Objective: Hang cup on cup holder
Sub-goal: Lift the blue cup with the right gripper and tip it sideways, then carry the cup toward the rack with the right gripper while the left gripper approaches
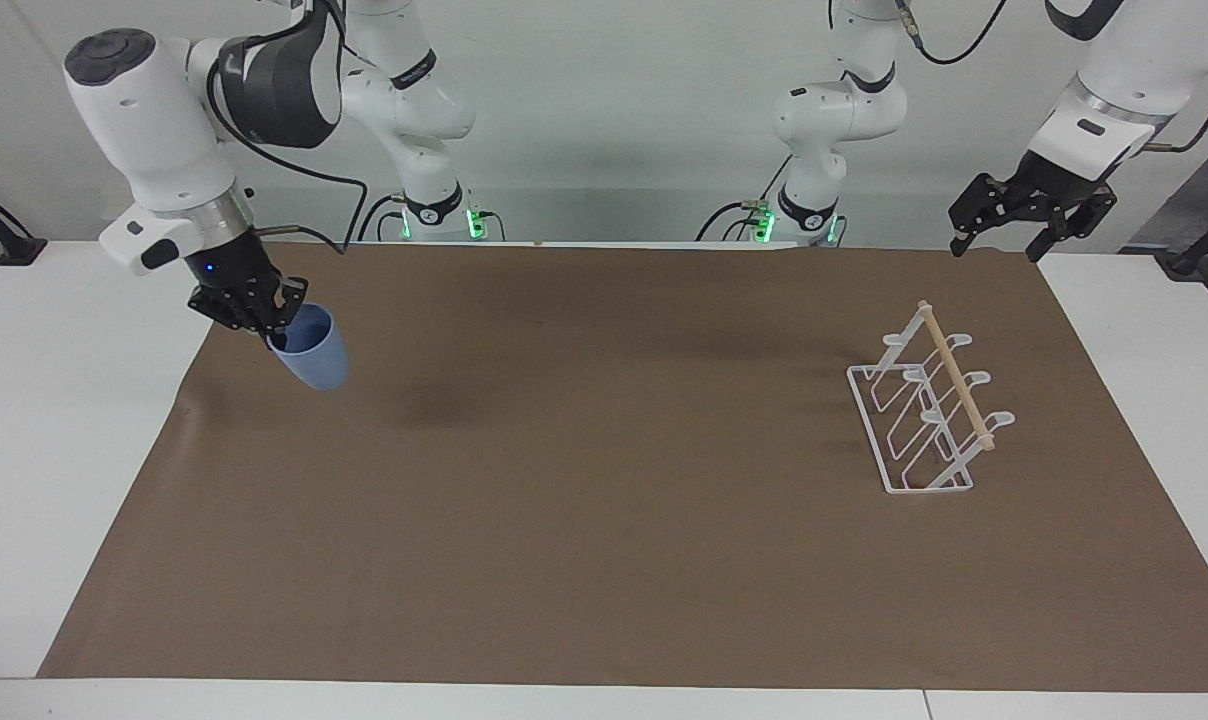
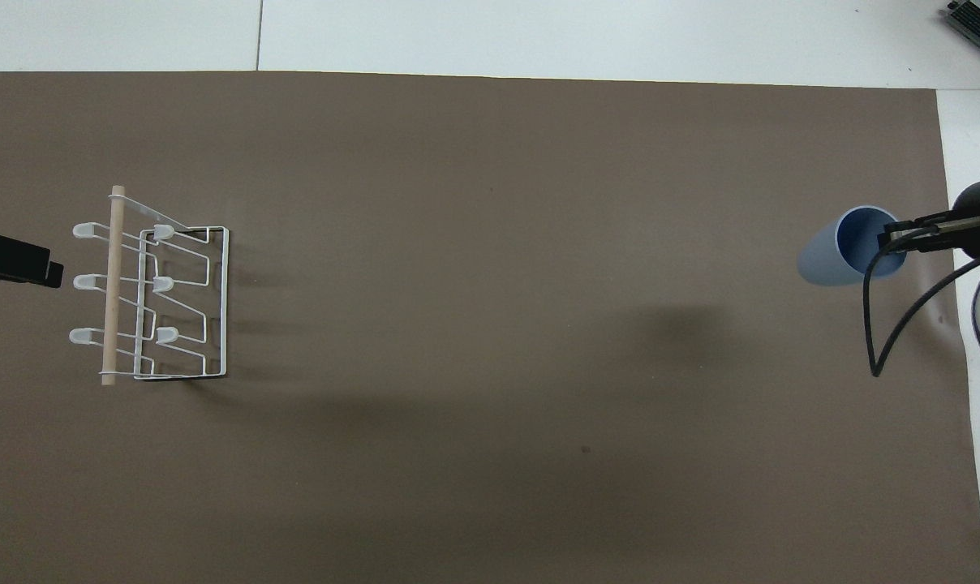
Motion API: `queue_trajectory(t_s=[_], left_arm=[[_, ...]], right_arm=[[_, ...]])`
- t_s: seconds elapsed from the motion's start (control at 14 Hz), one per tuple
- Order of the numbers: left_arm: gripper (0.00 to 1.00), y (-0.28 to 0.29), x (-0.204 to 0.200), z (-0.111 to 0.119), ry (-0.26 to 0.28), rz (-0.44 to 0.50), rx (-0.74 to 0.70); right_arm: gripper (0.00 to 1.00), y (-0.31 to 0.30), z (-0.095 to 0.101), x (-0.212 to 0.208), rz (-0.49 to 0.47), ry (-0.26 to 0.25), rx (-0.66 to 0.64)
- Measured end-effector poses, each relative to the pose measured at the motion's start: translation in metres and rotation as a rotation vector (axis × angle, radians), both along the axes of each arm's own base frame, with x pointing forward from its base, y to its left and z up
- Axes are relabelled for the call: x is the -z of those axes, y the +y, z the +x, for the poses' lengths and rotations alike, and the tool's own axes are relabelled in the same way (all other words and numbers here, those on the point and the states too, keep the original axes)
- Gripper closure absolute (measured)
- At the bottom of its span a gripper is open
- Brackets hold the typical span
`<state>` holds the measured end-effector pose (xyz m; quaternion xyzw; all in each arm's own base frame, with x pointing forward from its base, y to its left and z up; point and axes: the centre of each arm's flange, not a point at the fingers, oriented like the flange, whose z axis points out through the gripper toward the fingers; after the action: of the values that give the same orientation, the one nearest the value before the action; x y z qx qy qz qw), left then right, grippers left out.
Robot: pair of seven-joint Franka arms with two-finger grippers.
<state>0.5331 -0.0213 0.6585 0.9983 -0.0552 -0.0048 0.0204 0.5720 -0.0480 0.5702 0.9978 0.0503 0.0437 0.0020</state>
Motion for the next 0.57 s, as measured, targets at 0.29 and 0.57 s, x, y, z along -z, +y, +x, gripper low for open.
queue_trajectory(t_s=[0.29, 0.57], left_arm=[[0.00, 0.000, 0.000, 0.000, 0.000, 0.000, 0.000], [0.00, -0.001, 0.000, 0.000, 0.000, 0.000, 0.002]], right_arm=[[0.95, 0.006, -0.002, -0.005, 0.001, 0.015, -0.010], [0.95, 0.039, 0.000, -0.015, 0.008, -0.003, -0.066]])
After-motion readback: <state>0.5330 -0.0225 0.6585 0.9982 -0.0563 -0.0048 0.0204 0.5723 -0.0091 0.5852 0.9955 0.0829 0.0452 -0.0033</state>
